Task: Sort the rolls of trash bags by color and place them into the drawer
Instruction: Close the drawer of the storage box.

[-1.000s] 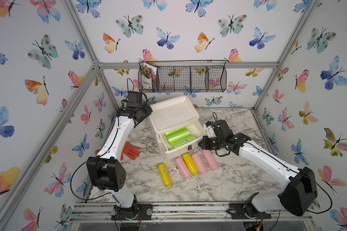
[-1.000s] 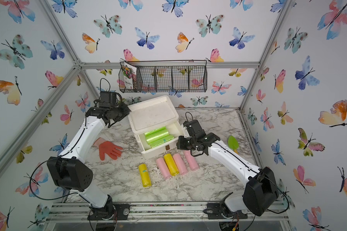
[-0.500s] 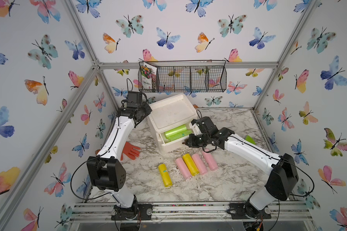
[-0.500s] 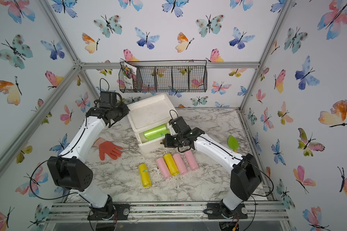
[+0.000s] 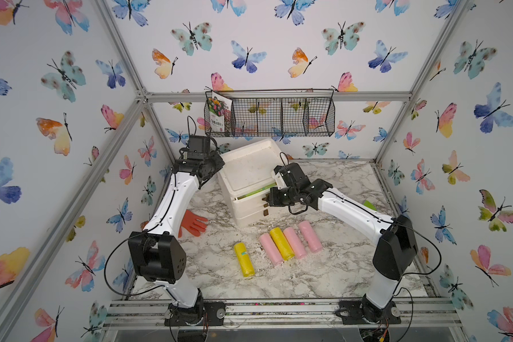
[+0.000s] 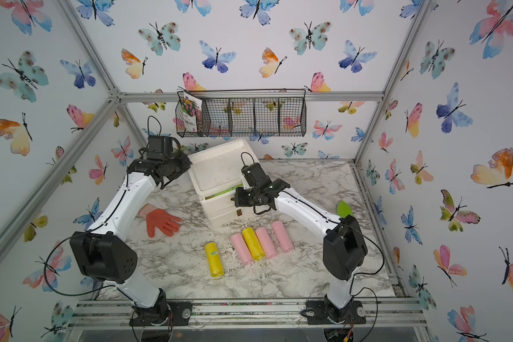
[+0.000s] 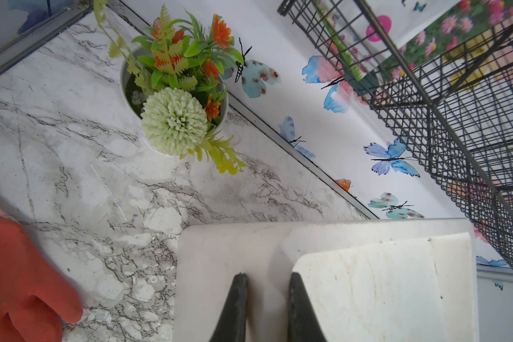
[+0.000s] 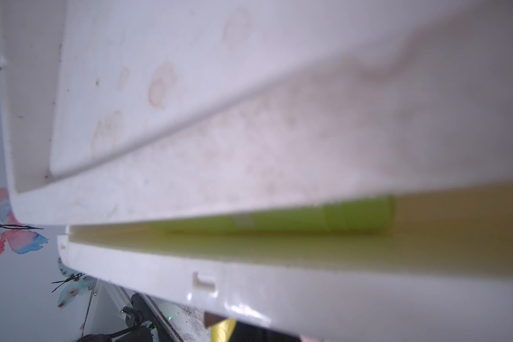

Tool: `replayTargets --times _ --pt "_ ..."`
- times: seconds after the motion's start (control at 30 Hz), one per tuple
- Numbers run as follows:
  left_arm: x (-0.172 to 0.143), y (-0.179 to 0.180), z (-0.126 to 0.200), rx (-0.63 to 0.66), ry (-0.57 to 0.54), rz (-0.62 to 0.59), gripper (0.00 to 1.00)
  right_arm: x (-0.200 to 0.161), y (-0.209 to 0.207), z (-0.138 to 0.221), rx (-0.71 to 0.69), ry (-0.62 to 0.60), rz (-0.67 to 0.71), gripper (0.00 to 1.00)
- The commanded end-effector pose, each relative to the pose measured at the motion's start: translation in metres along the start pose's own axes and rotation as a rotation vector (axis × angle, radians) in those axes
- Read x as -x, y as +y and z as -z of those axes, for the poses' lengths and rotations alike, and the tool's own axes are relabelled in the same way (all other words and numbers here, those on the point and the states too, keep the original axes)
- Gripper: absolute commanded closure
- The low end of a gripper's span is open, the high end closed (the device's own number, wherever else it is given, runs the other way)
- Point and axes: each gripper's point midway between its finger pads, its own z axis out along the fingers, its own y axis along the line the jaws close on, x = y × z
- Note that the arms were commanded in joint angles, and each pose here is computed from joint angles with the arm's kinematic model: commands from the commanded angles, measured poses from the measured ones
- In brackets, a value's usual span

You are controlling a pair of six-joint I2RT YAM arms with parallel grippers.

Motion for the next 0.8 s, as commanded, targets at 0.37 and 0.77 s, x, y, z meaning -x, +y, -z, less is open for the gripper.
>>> replayTargets --times 0.37,0.77 --pt "-0.059 0.008 -0.012 0.024 0.218 0.025 1.00 0.069 0.010 -0.001 0.051 -0.192 0.066 0.98" --pt "-0.056 0.003 -0.012 0.013 0.216 0.046 1.00 0.086 -0.010 0.000 0.049 -0.212 0.078 0.96"
